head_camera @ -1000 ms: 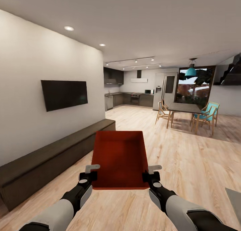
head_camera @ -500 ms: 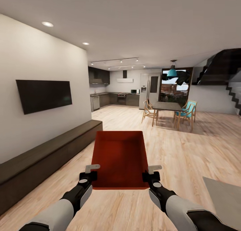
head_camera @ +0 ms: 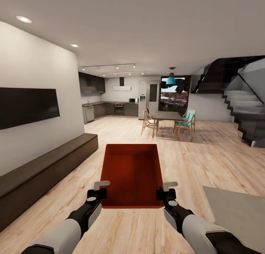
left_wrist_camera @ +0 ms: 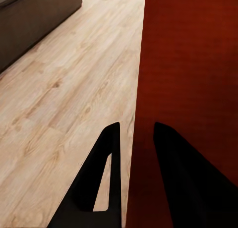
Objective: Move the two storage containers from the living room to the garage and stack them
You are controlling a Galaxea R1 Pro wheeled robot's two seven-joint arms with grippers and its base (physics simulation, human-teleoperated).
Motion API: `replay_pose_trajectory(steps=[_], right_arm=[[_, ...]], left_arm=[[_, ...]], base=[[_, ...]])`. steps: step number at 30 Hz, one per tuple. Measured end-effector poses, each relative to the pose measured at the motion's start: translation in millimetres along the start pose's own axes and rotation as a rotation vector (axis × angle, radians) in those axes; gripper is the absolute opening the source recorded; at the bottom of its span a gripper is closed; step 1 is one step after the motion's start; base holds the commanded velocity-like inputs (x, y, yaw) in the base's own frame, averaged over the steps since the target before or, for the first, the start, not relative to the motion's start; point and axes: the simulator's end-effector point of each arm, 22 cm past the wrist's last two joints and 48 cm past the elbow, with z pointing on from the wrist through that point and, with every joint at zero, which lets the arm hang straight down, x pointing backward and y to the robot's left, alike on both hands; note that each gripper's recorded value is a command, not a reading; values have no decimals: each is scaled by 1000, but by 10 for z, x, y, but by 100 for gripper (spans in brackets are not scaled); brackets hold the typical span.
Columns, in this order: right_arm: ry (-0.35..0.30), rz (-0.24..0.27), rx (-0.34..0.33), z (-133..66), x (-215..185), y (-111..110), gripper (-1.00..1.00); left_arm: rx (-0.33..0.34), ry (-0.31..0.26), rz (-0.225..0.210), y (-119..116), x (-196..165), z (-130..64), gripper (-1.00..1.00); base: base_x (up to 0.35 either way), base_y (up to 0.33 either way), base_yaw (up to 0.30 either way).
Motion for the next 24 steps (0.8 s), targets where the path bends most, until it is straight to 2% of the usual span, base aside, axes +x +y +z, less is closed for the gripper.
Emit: replay_pose_trajectory(steps=[10, 15, 24], right_arm=[[0, 0, 0, -1, 3, 0, -100], [0, 0, 0, -2, -2, 0, -100], [3, 0, -1, -6, 7, 2, -100]], left_arm=[[0, 0, 0, 0, 1, 0, -100], [0, 0, 0, 0, 0, -2, -100], [0, 2, 1, 2, 7, -5, -100]], base=[[3, 0, -283], [107, 0, -266], [291, 0, -40]])
